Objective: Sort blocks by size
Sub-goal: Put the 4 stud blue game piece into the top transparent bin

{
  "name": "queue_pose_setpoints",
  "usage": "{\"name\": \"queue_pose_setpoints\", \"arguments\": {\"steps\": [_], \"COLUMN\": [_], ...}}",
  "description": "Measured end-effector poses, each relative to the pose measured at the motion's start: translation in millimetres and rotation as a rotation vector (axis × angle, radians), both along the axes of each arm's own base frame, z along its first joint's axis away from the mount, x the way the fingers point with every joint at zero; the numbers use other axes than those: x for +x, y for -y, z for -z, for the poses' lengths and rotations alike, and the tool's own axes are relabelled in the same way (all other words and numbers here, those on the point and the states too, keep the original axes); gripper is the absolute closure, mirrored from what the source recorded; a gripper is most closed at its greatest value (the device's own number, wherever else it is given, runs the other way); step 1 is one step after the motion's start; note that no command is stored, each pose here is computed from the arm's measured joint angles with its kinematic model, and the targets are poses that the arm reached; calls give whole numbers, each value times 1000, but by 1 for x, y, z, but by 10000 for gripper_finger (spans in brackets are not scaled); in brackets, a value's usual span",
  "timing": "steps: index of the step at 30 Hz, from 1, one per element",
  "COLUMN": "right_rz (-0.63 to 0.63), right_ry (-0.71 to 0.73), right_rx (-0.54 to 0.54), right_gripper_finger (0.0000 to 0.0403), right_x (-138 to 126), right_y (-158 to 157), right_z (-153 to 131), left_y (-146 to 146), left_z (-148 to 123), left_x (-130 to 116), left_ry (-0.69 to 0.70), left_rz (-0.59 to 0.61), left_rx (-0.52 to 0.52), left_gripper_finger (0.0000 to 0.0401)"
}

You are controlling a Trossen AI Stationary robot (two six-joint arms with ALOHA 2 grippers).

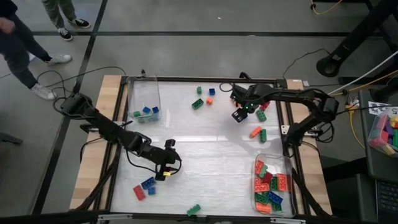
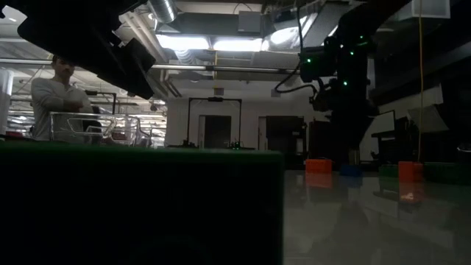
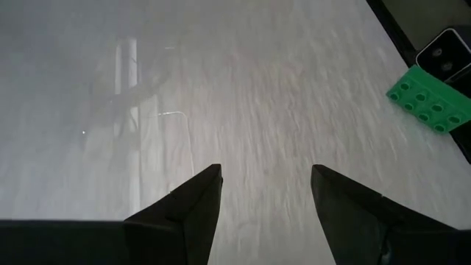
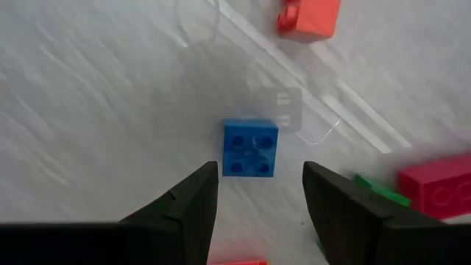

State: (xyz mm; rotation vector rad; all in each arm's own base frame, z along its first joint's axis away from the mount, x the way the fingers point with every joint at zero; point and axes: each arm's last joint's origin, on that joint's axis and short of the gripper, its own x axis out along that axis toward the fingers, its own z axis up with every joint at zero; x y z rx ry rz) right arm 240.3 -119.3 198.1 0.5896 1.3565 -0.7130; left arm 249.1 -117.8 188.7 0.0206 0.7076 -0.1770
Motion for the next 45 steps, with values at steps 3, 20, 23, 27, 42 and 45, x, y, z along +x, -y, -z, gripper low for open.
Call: {"name": "queue_pose_setpoints", "arguments": {"steps": [3, 20, 23, 27, 42, 45], "right_rz": [16, 13, 13, 9, -155, -246], "right_ry": [7, -16, -20, -4, 460, 650], "right_rx": [-14, 37, 38, 34, 237, 288], "right_gripper_finger": [205, 205, 207, 235, 246, 248], "right_x": [-1, 1, 3, 5, 46, 66], "right_y": [-1, -1, 0, 1, -18, -32], "right_z": [8, 47, 51, 52, 39, 29], "left_y": [0, 0, 0, 0, -4, -8], "left_z": [0, 0, 0, 0, -2, -3], "left_x": [0, 0, 0, 0, 2, 2], "left_ry": [-1, -5, -4, -5, 58, 95], "left_rz": [-1, -3, -3, -8, -139, -216], "left_rx": [0, -1, -2, -8, 68, 157], "left_gripper_finger": [203, 203, 203, 203, 203, 203]}}
